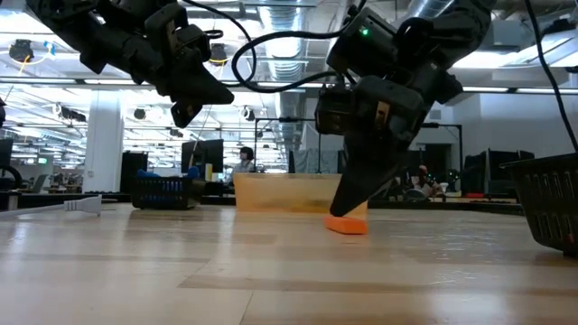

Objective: Pick & Place School Supplies
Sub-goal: Put the eraser into the bottom black bin

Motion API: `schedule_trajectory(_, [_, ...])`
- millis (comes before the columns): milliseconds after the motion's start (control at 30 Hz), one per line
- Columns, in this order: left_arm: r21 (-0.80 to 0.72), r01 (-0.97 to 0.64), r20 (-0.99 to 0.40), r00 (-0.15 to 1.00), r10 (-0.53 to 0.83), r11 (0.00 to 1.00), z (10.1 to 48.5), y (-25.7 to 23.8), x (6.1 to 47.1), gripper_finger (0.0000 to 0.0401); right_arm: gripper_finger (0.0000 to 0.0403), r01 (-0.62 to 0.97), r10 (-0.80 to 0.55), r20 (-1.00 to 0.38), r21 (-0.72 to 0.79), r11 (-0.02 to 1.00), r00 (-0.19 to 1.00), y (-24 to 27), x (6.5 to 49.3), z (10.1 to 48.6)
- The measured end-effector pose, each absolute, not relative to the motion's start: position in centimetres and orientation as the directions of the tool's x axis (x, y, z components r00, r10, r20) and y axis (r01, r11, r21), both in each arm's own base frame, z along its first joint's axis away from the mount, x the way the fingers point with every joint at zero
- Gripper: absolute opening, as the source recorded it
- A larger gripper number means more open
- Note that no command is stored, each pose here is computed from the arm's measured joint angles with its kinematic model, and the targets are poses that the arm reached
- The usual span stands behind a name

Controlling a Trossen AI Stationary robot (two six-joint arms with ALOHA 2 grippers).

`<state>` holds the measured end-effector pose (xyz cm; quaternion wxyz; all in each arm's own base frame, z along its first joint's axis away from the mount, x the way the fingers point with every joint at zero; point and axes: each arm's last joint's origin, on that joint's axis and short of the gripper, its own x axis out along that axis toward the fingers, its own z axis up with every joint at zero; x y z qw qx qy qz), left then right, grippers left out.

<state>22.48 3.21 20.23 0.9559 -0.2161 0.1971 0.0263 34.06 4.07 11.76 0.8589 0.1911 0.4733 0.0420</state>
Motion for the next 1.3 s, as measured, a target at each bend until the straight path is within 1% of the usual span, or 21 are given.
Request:
schedule_trajectory(500, [-0.402,-0.139,-0.396,0.917,-0.035,0.905,20.1,3.2,22.4,0.0,0.0,0.102,0.276,-0.848,0.357,0.929,0.452,2.5,33.2,11.2])
schedule_trajectory(967, [-0.402,-0.139,-0.399,0.916,-0.036,0.905,20.1,3.2,22.4,0.0,0.0,0.12,0.286,-0.857,0.368,0.922,0.427,1.1,32.9,10.9])
schedule_trajectory(1033, [-0.402,-0.14,-0.399,0.916,-0.036,0.905,20.1,3.2,22.4,0.0,0.0,0.152,0.264,-0.874,0.35,0.924,0.408,0.6,32.7,10.8])
schedule_trajectory(1133, [-0.4,-0.139,-0.4,0.916,-0.036,0.906,20.1,3.2,22.4,0.0,0.0,0.257,0.204,-0.897,0.319,0.912,0.391,-0.6,32.4,10.7])
schedule_trajectory(1200, [-0.396,-0.137,-0.399,0.916,-0.036,0.908,20.1,3.2,22.4,0.0,0.0,0.33,0.18,-0.895,0.328,0.885,0.408,-1.5,32.3,11.1])
schedule_trajectory(1300, [-0.396,-0.137,-0.399,0.916,-0.036,0.908,20.1,3.2,22.4,0.0,0.0,0.404,0.119,-0.876,0.332,0.852,0.467,-2.3,32.3,12.2])
